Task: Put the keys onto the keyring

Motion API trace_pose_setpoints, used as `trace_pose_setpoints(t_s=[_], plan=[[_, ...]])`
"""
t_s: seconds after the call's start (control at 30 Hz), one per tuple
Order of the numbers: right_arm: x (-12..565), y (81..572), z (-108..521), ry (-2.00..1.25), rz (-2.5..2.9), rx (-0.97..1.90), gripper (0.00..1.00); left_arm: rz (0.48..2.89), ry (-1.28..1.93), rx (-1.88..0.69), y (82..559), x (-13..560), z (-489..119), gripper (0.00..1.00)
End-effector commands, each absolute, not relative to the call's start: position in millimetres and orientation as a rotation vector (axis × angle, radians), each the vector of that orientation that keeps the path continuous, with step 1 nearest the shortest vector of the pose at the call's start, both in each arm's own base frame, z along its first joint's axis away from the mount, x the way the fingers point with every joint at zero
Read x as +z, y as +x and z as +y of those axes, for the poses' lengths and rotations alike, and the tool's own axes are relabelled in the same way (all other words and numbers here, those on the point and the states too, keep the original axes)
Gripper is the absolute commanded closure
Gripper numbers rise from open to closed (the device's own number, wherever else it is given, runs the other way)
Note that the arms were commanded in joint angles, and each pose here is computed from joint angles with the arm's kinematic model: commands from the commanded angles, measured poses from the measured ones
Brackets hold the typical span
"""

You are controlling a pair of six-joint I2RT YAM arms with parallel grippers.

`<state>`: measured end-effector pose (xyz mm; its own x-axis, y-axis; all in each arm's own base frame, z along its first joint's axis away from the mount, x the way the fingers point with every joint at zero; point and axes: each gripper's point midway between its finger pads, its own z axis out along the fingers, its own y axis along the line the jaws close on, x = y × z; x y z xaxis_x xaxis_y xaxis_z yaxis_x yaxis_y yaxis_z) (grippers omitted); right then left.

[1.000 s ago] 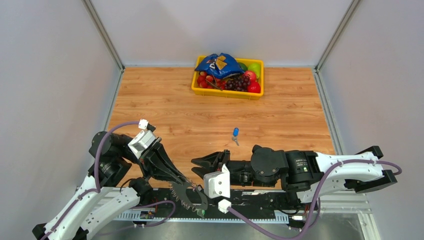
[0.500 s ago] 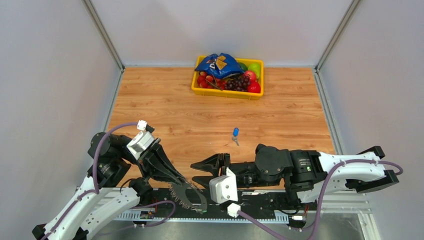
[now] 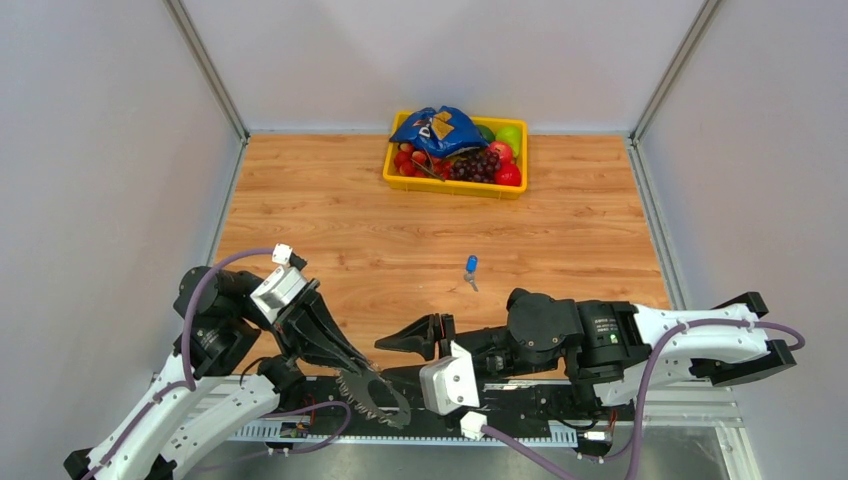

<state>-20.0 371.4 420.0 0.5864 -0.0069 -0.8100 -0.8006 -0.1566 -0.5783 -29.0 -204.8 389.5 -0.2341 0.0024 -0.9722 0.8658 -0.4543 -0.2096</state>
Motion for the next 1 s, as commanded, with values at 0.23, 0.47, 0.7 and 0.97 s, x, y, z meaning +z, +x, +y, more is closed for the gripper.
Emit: trace_pose_setpoints(t_s=[0.23, 0.47, 0.7, 0.97], plan=[[413, -25, 378, -1.603, 0.717, 0.835, 0.54, 0.969, 1.394, -1.698, -33, 407, -201, 1.0], [402, -23, 378, -1.623, 0.741, 0.822, 0.54, 0.966, 1.398, -1.696, -33, 407, -201, 1.0], [395, -23, 376, -1.644, 0.755, 0.817, 0.54, 0.968, 1.402, -1.696, -33, 407, -201, 1.0], [389, -24, 372, -1.657, 0.772, 0.823, 0.54, 0.965, 1.408, -1.69, -33, 407, -201, 1.0]])
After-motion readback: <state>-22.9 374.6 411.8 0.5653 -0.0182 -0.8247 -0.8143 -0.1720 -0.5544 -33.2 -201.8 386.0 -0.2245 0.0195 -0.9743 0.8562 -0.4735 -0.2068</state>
